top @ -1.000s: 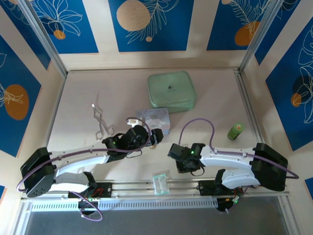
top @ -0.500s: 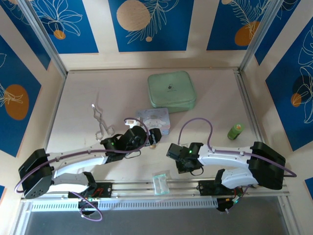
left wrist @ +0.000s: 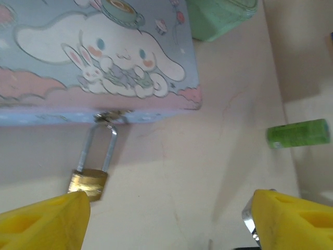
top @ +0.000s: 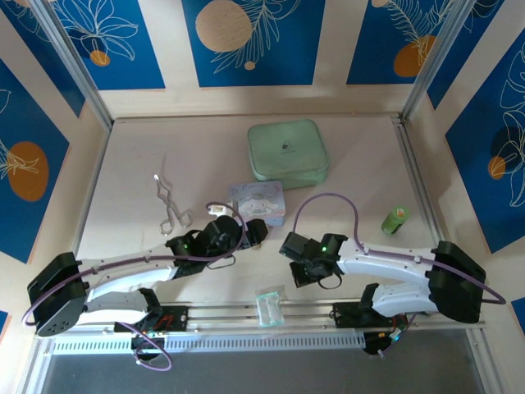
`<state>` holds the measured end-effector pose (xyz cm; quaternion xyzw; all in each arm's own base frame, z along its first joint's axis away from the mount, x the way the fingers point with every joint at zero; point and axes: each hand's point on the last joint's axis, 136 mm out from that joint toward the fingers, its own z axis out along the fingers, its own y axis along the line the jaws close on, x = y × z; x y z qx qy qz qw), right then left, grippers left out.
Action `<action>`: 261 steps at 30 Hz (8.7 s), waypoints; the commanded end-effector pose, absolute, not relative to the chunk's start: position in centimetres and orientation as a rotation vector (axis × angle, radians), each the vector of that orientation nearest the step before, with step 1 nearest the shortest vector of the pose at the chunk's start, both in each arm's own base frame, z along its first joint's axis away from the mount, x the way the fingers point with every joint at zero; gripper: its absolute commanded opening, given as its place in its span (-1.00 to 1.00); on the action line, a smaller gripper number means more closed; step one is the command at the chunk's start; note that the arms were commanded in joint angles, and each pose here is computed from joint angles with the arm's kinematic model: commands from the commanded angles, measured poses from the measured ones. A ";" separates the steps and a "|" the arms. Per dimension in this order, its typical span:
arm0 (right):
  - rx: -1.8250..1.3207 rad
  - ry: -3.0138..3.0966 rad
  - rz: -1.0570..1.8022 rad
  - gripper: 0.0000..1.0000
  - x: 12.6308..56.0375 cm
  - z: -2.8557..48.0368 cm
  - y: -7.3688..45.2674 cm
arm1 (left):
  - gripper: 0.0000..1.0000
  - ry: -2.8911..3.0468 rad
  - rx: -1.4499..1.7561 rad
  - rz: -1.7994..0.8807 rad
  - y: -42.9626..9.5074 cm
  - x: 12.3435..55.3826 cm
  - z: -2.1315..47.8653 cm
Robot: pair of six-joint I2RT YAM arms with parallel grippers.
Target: Unlock a padlock with a key
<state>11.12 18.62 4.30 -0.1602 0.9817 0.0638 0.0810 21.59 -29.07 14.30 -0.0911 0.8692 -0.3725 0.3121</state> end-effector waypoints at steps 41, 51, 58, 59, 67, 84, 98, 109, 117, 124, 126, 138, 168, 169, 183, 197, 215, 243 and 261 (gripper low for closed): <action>-0.897 2.356 0.697 -0.99 15.3 17.2 25.8 | -0.89 2.406 -0.384 -1.485 -35.3 17.6 15.1; -0.830 2.414 0.713 -0.67 15.2 16.5 25.4 | -1.00 2.373 -0.403 -1.441 -34.4 18.2 14.9; -0.439 2.338 1.225 0.36 16.1 19.9 26.6 | -1.00 2.134 -0.528 -1.470 -32.3 20.5 17.1; -0.384 2.289 1.341 0.35 16.3 20.7 26.9 | -1.00 2.088 -0.529 -1.478 -32.0 20.8 17.8; -0.268 2.103 1.610 0.15 17.5 23.7 28.4 | -1.00 1.764 -0.540 -1.555 -29.7 22.3 23.6; -0.284 1.868 1.758 -0.21 18.4 27.3 30.4 | -1.00 1.539 -0.535 -1.632 -28.8 22.8 28.3; -0.280 1.863 1.789 -0.55 19.0 26.9 31.0 | -1.00 1.536 -0.538 -1.631 -28.8 22.7 28.4; -0.257 1.871 1.771 -1.00 19.4 26.1 30.4 | -1.00 1.577 -0.569 -1.615 -29.2 23.1 26.9; -0.288 2.015 1.718 -1.00 19.0 23.9 29.3 | -0.17 1.729 -0.477 -1.393 -27.7 23.2 25.6; -0.344 2.073 1.750 -1.00 18.6 23.7 29.1 | -0.12 1.938 -0.316 -1.240 -27.4 23.4 24.5; -0.369 2.086 1.757 -1.00 18.4 23.7 29.2 | -0.12 1.956 -0.261 -1.274 -28.1 23.3 24.7; -0.364 2.091 1.775 -1.00 18.6 23.7 29.4 | -0.29 2.016 -0.132 -1.312 -30.0 22.6 24.8; 0.451 1.877 1.745 0.52 25.7 22.5 26.5 | -1.00 1.904 -0.578 -1.331 -29.8 28.9 23.4; 0.463 1.874 1.748 0.43 25.7 22.5 26.5 | -1.00 1.888 -0.587 -1.341 -29.8 29.1 23.6; 0.508 1.839 1.867 -0.13 26.1 22.2 27.3 | -1.00 1.813 -0.646 -1.486 -31.6 29.9 25.2; 0.469 1.824 1.878 -0.60 25.9 22.3 27.8 | -1.00 1.830 -0.643 -1.494 -32.0 29.9 24.9; 0.474 1.849 1.876 -0.08 25.7 21.8 28.0 | -1.00 1.845 -0.639 -1.485 -32.2 30.0 24.4; 0.499 1.875 1.741 -0.21 26.5 21.2 25.3 | -1.00 1.850 -0.615 -1.555 -33.0 29.2 25.9; 0.318 1.807 1.824 -0.47 26.5 23.1 27.1 | -1.00 1.903 -0.625 -1.557 -33.0 28.2 25.0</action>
